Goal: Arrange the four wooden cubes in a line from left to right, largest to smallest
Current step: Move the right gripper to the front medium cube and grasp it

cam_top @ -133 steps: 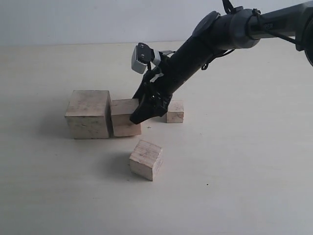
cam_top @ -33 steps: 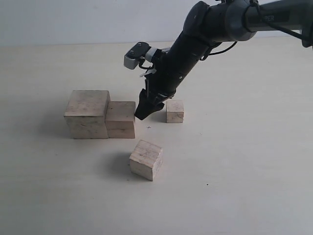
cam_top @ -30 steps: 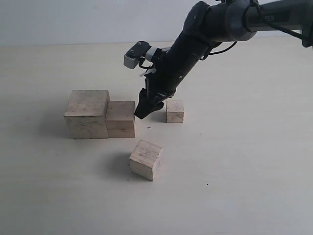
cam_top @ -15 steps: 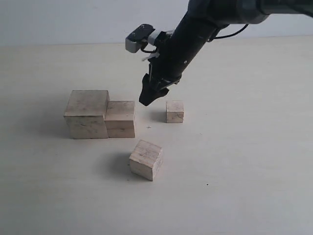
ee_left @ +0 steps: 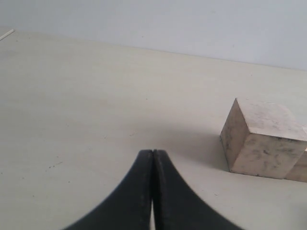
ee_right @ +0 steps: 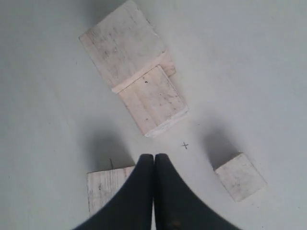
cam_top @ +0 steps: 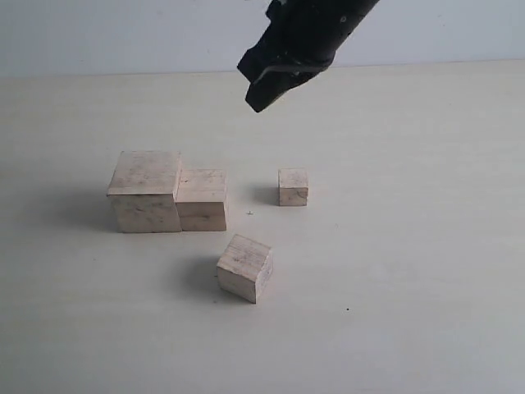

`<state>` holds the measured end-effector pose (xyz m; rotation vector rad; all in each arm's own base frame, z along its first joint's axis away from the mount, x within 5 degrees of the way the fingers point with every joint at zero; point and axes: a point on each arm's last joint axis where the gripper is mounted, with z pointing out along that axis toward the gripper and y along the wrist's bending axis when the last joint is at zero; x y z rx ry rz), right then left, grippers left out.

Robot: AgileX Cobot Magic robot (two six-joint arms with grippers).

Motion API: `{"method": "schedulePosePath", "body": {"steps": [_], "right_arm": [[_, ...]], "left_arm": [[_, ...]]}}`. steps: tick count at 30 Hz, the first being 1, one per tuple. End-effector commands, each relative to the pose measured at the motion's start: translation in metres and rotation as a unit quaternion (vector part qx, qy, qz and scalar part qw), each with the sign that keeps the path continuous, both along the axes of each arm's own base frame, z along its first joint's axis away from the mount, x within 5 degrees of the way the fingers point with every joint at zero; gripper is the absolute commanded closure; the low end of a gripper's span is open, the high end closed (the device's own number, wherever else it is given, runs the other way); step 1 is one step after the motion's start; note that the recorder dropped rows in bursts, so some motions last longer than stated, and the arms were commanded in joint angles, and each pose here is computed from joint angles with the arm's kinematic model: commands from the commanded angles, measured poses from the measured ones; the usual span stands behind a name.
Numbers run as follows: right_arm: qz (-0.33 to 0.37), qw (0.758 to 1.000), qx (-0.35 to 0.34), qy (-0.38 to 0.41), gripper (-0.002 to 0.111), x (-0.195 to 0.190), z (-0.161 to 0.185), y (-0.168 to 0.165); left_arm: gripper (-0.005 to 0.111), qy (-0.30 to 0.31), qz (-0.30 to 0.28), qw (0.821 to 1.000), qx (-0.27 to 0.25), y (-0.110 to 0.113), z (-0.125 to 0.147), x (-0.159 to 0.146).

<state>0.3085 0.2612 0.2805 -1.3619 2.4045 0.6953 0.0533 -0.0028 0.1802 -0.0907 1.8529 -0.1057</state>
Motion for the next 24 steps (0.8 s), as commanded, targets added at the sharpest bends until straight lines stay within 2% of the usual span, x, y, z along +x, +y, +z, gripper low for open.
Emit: {"method": "schedulePosePath", "body": {"steps": [1,7,11,13,15,16,19,22,24], "right_arm": [[-0.042,0.999,0.015,-0.025,0.108,-0.021,0.003,-0.018],[-0.01,0.996,0.045,-0.075,0.108,-0.052,-0.011,-0.038],[0.027,0.997,0.054,-0.046,0.108,-0.065,-0.019,-0.031],[0.063,0.997,0.044,-0.03,0.108,-0.083,-0.029,-0.016],[0.095,0.995,0.012,-0.037,0.108,-0.105,-0.039,0.001],[0.104,0.992,-0.036,-0.063,0.108,-0.114,-0.044,0.006],[0.115,0.982,-0.107,-0.107,0.108,-0.118,-0.049,0.006],[0.095,0.984,-0.114,-0.098,0.098,-0.118,-0.049,0.004],[0.085,0.989,-0.099,-0.075,0.083,-0.121,-0.049,0.007]], "left_arm": [[0.107,-0.006,-0.003,1.0,0.001,0.0,0.001,0.0],[0.107,-0.006,-0.003,1.0,0.001,0.0,0.001,0.0],[0.107,-0.006,-0.003,1.0,0.001,0.0,0.001,0.0],[0.107,-0.006,-0.003,1.0,0.001,0.0,0.001,0.0],[0.107,-0.006,-0.003,1.0,0.001,0.0,0.001,0.0],[0.107,-0.006,-0.003,1.0,0.001,0.0,0.001,0.0],[0.107,-0.006,-0.003,1.0,0.001,0.0,0.001,0.0],[0.107,-0.006,-0.003,1.0,0.001,0.0,0.001,0.0],[0.107,-0.006,-0.003,1.0,0.001,0.0,0.001,0.0]]}}
